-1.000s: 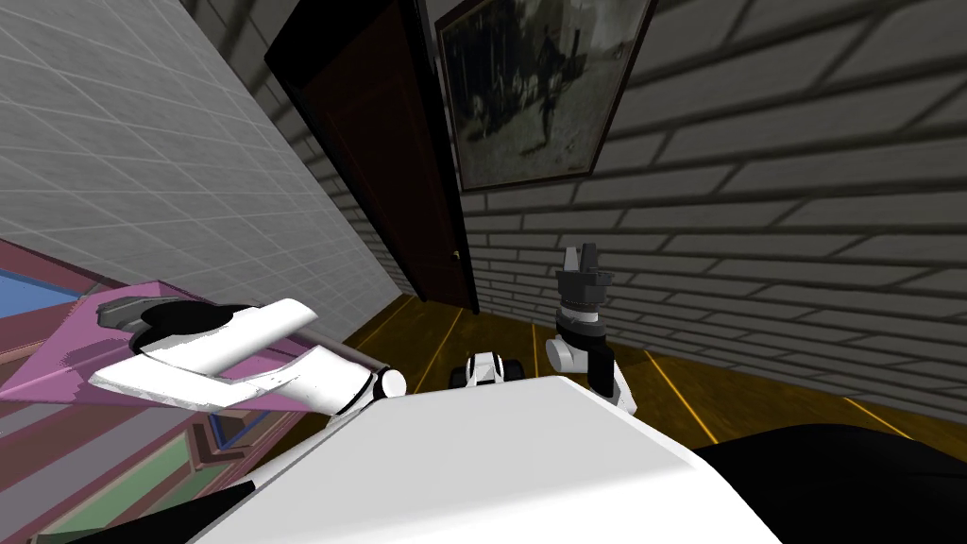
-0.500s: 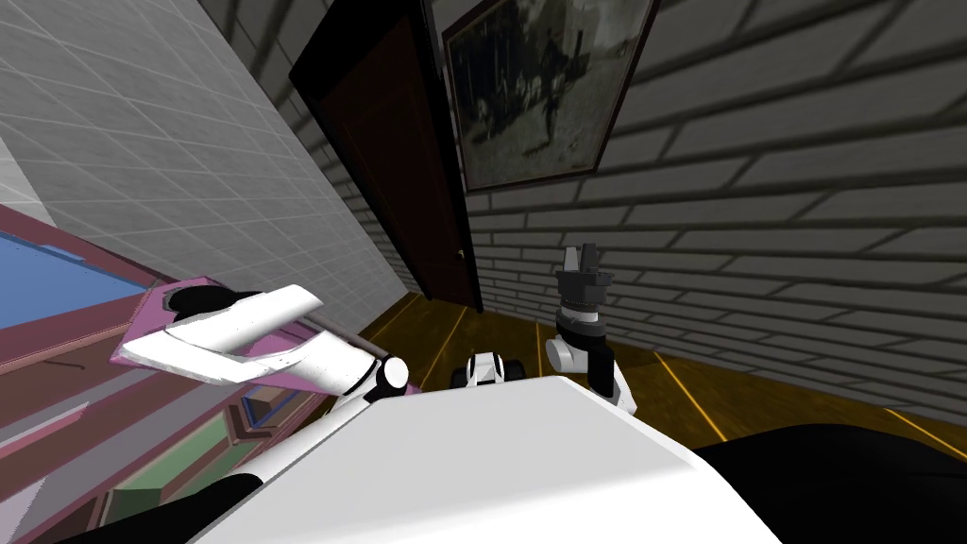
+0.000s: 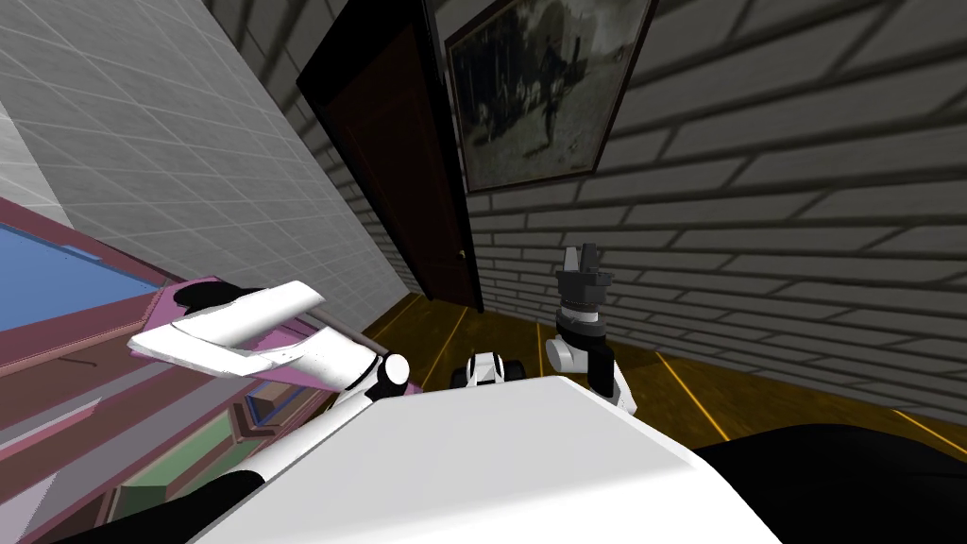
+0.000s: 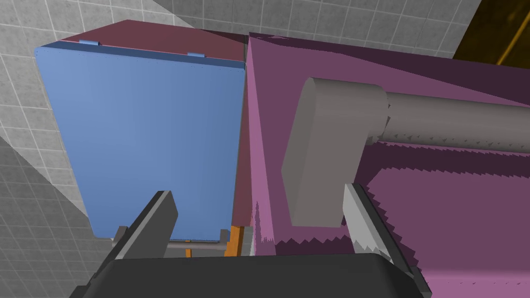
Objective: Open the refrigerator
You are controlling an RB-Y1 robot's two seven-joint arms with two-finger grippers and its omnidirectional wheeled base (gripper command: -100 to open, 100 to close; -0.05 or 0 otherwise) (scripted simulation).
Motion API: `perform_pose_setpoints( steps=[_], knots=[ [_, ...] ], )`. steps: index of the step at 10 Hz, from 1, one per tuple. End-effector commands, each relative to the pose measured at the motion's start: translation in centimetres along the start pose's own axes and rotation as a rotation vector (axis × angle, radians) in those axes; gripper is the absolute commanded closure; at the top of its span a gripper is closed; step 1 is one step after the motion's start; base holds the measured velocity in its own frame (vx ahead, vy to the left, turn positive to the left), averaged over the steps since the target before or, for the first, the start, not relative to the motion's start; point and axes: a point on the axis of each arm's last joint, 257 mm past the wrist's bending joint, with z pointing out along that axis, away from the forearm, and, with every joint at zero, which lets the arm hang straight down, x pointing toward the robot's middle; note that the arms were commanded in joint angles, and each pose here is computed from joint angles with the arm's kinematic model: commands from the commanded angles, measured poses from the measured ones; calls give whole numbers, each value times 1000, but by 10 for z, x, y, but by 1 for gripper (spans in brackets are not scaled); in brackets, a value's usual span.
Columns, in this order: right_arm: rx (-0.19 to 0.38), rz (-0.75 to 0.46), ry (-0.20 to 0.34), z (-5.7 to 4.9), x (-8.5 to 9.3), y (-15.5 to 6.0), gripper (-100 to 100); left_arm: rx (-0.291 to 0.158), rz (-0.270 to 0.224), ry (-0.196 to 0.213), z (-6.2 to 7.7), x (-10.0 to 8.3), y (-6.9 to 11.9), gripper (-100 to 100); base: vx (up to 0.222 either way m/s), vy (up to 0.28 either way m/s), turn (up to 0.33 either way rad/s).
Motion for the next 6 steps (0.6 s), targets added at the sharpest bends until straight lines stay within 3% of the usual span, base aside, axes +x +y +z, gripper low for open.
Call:
perform_pose_setpoints(
  steps=[1,3,4,6],
  knots=[
    [0,0,0,0,0,0,0,72,-9,5,2,-2,-24,-100,-3,-19,3],
    [0,0,0,0,0,0,0,72,-9,5,2,-2,-24,-100,5,4,0],
    [0,0,0,0,0,0,0,-5,-15,26,8,16,-4,-100,-58,-16,27],
    [0,0,0,0,0,0,0,-13,-29,60,13,37,-12,-100,-70,4,41]
  ],
)
